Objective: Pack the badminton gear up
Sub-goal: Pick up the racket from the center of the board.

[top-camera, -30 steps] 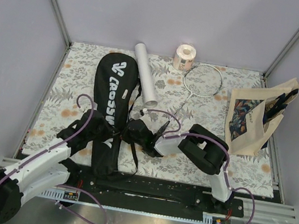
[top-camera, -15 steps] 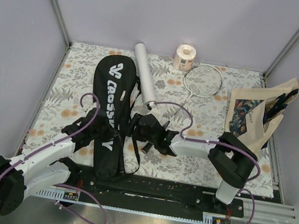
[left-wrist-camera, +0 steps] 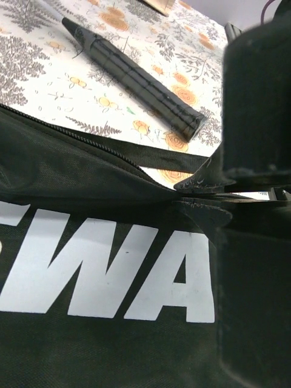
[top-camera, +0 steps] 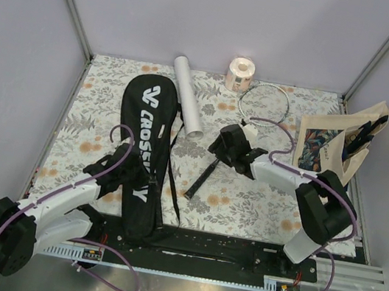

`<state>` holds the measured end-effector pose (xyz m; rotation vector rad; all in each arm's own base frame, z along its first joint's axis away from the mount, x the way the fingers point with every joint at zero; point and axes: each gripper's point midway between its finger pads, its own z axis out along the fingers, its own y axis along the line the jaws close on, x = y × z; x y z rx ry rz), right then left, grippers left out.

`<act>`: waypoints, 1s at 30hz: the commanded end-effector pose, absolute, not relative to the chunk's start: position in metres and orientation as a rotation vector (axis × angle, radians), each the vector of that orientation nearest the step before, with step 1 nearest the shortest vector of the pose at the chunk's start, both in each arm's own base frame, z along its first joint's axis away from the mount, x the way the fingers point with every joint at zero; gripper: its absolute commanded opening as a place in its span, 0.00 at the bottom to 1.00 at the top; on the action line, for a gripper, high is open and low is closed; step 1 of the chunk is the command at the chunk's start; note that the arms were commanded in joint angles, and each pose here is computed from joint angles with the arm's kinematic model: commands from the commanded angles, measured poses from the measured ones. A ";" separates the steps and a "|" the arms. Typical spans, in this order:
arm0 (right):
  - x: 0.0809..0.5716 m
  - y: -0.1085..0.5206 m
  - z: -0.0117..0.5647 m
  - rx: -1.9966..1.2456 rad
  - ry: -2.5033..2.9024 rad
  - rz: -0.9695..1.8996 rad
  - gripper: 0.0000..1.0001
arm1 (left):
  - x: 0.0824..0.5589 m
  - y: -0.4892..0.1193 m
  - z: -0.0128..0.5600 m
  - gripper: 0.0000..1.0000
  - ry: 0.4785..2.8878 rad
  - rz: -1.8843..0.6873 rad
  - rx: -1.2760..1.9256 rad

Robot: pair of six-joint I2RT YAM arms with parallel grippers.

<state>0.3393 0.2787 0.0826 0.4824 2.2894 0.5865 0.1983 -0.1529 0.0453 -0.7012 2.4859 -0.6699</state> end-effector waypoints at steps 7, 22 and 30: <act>0.381 0.246 0.046 0.728 2.367 0.417 0.61 | 0.203 -0.176 0.063 0.00 2.445 -0.849 -0.575; 0.360 0.246 0.016 0.753 2.486 0.387 0.20 | 0.204 -0.171 0.076 0.00 2.388 -0.845 -0.569; 0.347 0.219 0.050 0.666 2.355 0.403 0.00 | 0.210 -0.168 0.081 0.00 2.368 -0.815 -0.572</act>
